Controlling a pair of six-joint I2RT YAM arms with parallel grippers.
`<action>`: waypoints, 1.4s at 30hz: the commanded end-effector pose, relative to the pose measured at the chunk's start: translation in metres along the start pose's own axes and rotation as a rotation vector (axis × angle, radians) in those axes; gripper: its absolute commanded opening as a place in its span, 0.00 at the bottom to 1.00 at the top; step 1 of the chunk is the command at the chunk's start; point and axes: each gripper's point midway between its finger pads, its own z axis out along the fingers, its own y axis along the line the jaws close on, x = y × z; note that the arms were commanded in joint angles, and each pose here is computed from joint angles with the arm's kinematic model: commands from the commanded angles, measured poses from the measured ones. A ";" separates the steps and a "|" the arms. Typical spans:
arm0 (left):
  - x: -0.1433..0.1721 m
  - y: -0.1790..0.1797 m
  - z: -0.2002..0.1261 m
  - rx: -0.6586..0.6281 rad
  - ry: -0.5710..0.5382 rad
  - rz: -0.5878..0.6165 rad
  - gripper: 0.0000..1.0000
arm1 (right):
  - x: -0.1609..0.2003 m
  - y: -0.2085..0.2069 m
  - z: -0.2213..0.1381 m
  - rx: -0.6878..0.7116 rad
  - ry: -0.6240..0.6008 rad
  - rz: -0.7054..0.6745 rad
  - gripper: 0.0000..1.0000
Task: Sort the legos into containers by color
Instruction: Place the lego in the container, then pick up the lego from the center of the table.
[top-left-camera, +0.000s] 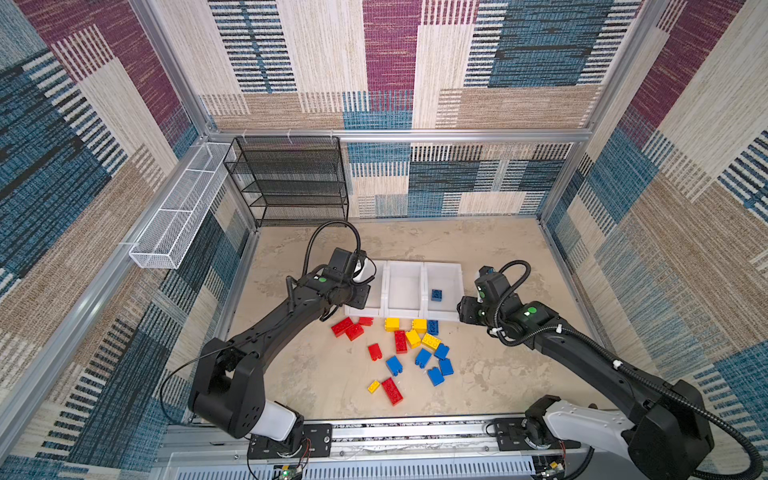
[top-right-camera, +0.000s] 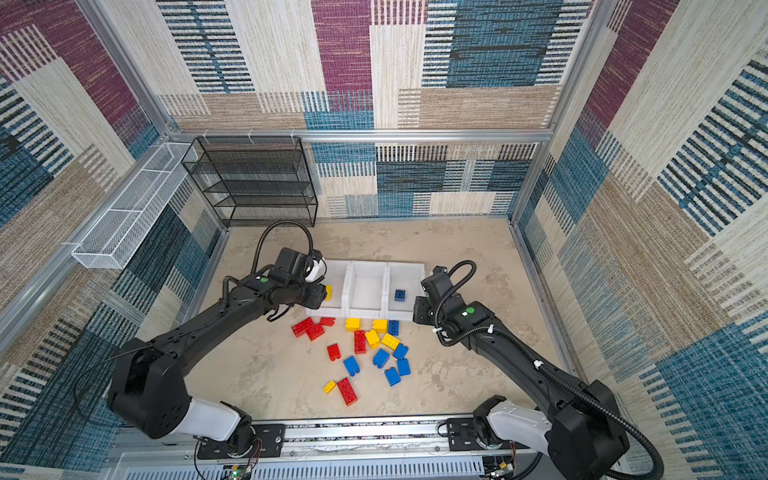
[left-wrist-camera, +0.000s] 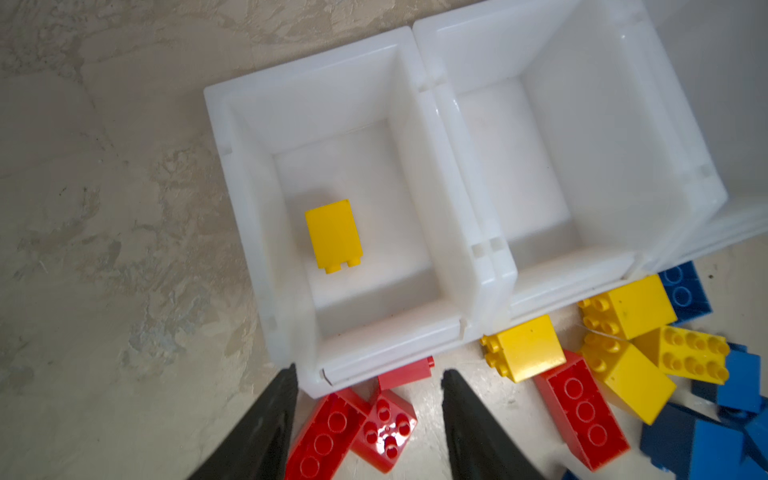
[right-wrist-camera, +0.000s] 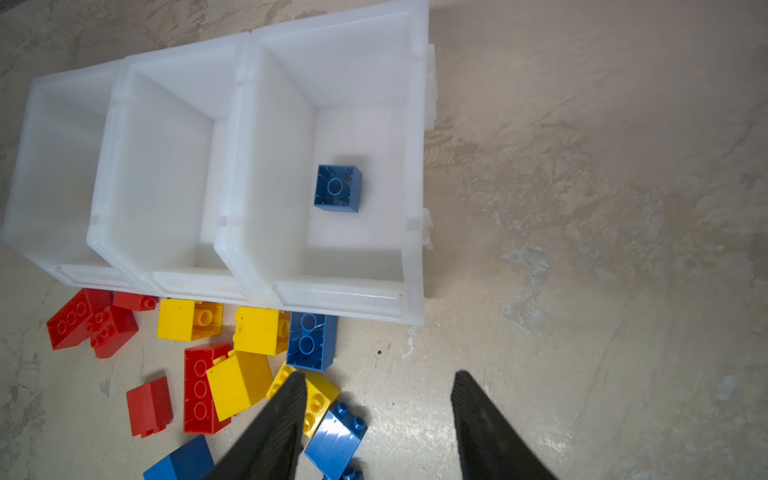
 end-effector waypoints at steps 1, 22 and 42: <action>0.013 0.003 -0.014 -0.007 -0.028 -0.087 0.60 | -0.001 0.018 0.000 -0.048 0.001 0.001 0.59; 0.084 0.009 -0.048 0.017 -0.088 -0.358 0.62 | 0.084 0.173 0.045 -0.220 0.206 -0.256 0.57; 0.089 0.001 -0.041 0.067 -0.078 -0.379 0.62 | 0.118 0.153 0.083 -0.078 0.297 -0.266 0.57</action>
